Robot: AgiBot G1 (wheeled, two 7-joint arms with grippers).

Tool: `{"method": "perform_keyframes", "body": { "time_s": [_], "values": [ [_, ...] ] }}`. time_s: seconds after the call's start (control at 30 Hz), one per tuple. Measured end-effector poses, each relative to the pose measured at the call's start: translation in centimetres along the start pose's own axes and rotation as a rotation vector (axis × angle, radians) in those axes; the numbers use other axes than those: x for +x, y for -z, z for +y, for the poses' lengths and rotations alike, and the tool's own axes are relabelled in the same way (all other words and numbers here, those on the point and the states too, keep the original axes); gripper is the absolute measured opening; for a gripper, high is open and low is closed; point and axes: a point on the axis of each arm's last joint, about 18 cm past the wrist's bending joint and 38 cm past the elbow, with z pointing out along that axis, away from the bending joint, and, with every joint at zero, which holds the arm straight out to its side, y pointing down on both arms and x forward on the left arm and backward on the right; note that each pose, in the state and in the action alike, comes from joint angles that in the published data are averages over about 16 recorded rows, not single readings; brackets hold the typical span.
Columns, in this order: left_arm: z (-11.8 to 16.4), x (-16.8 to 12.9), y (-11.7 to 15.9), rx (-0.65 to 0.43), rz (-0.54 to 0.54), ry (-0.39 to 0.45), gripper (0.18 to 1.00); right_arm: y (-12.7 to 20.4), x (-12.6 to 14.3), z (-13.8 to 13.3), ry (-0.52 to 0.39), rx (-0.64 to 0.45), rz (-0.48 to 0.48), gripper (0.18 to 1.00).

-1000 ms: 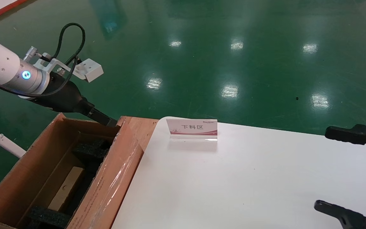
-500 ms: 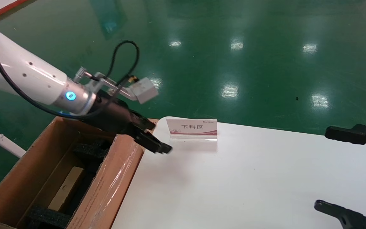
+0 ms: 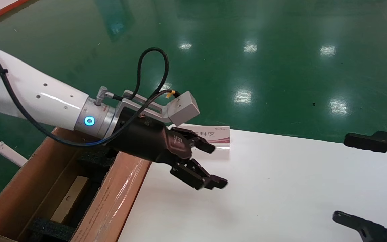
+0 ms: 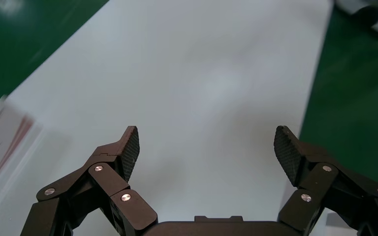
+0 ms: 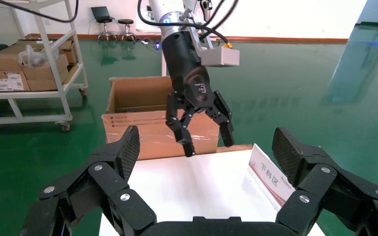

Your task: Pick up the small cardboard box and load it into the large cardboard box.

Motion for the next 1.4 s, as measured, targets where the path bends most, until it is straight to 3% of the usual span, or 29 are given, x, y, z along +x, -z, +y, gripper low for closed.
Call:
{"method": "perform_keyframes", "body": {
  "time_s": [0.43, 0.87, 1.4],
  "values": [
    [-0.3, 3.2, 0.7, 0.264, 0.139, -0.168, 1.001, 0.0, 0.0, 0.0, 0.0, 0.0, -0.001, 1.001],
    [1.0, 5.5, 3.9, 0.514, 0.147, -0.34, 1.001, 0.0, 0.0, 0.0, 0.001, 0.0, -0.001, 1.001],
    [1.7, 6.2, 5.2, 0.584, 0.126, -0.397, 1.001, 0.0, -0.1, 0.0, 0.001, 0.0, -0.002, 1.001]
  ]
}}
